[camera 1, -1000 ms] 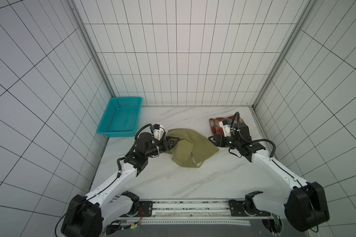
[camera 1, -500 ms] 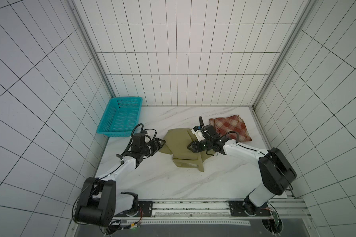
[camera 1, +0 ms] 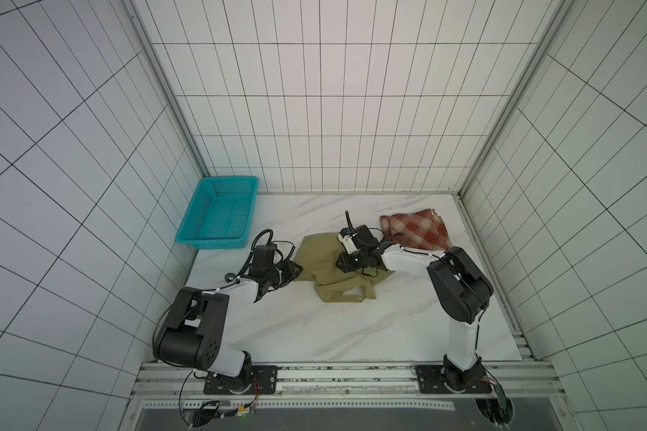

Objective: Fold and stack skirts
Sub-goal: Rotate the skirt at the center of the table.

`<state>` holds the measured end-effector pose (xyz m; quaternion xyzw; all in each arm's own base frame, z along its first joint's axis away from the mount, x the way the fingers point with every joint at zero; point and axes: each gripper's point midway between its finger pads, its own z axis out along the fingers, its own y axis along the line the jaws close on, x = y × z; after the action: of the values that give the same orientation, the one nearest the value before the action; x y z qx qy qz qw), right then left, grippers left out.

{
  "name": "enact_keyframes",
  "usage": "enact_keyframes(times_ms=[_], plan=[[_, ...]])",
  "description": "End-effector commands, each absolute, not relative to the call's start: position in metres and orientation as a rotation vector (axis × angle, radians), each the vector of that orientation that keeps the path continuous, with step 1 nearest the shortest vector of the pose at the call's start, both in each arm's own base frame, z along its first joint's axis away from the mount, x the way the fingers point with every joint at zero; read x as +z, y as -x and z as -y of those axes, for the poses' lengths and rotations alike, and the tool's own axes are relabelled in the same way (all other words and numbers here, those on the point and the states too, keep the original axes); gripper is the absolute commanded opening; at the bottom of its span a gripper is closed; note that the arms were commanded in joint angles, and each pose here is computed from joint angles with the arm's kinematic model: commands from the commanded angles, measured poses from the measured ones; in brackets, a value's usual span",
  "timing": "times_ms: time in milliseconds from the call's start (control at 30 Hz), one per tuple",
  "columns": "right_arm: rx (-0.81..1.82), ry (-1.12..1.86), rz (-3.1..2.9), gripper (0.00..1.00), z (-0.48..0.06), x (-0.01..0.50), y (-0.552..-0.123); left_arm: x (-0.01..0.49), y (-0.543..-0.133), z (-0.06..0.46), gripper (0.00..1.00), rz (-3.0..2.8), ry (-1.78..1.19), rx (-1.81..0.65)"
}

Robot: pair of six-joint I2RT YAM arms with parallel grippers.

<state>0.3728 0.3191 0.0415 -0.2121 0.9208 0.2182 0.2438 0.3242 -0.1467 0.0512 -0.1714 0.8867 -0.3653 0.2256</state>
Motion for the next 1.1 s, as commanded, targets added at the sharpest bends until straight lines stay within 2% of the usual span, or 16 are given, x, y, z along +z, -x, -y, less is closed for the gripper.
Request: enact_keyframes(times_ms=[0, 67, 200, 233, 367, 533, 567, 633, 667, 700, 833, 1067], plan=[[0.593, 0.637, -2.367, 0.35, -0.342, 0.078, -0.416, 0.053, -0.313, 0.151, 0.15, -2.410, 0.474, -1.041], [0.595, 0.661, -2.345, 0.31, -0.351, 0.081, -0.426, 0.049, -0.304, 0.153, 0.11, -2.425, 0.476, -1.043], [0.636, 0.711, -2.303, 0.32, -0.368, 0.087, -0.438, 0.047, -0.291, 0.159, 0.03, -2.426, 0.480, -1.054], [0.644, 0.717, -2.298, 0.35, -0.371, 0.089, -0.440, 0.049, -0.287, 0.163, 0.01, -2.426, 0.475, -1.063], [0.690, 0.710, -2.285, 0.44, -0.368, 0.103, -0.439, 0.062, -0.278, 0.195, 0.00, -2.411, 0.370, -1.100], [0.718, 0.554, -2.280, 0.54, -0.321, 0.133, -0.437, 0.087, -0.269, 0.247, 0.00, -2.390, 0.135, -1.134], [0.713, 0.517, -2.274, 0.55, -0.307, 0.141, -0.435, 0.092, -0.268, 0.255, 0.02, -2.384, 0.097, -1.146], [0.694, 0.452, -2.267, 0.56, -0.283, 0.154, -0.430, 0.103, -0.267, 0.268, 0.35, -2.367, 0.027, -1.189], [0.670, 0.417, -2.265, 0.56, -0.270, 0.158, -0.426, 0.111, -0.267, 0.273, 0.48, -2.354, 0.003, -1.216], [0.650, 0.395, -2.257, 0.57, -0.260, 0.164, -0.419, 0.120, -0.267, 0.276, 0.54, -2.337, -0.024, -1.237], [0.638, 0.390, -2.242, 0.58, -0.244, 0.173, -0.384, 0.156, -0.269, 0.267, 0.62, -2.269, -0.070, -1.224], [0.709, 0.485, -2.297, 0.58, -0.266, 0.144, -0.309, 0.161, -0.286, 0.198, 0.63, -2.255, 0.091, -1.187]])
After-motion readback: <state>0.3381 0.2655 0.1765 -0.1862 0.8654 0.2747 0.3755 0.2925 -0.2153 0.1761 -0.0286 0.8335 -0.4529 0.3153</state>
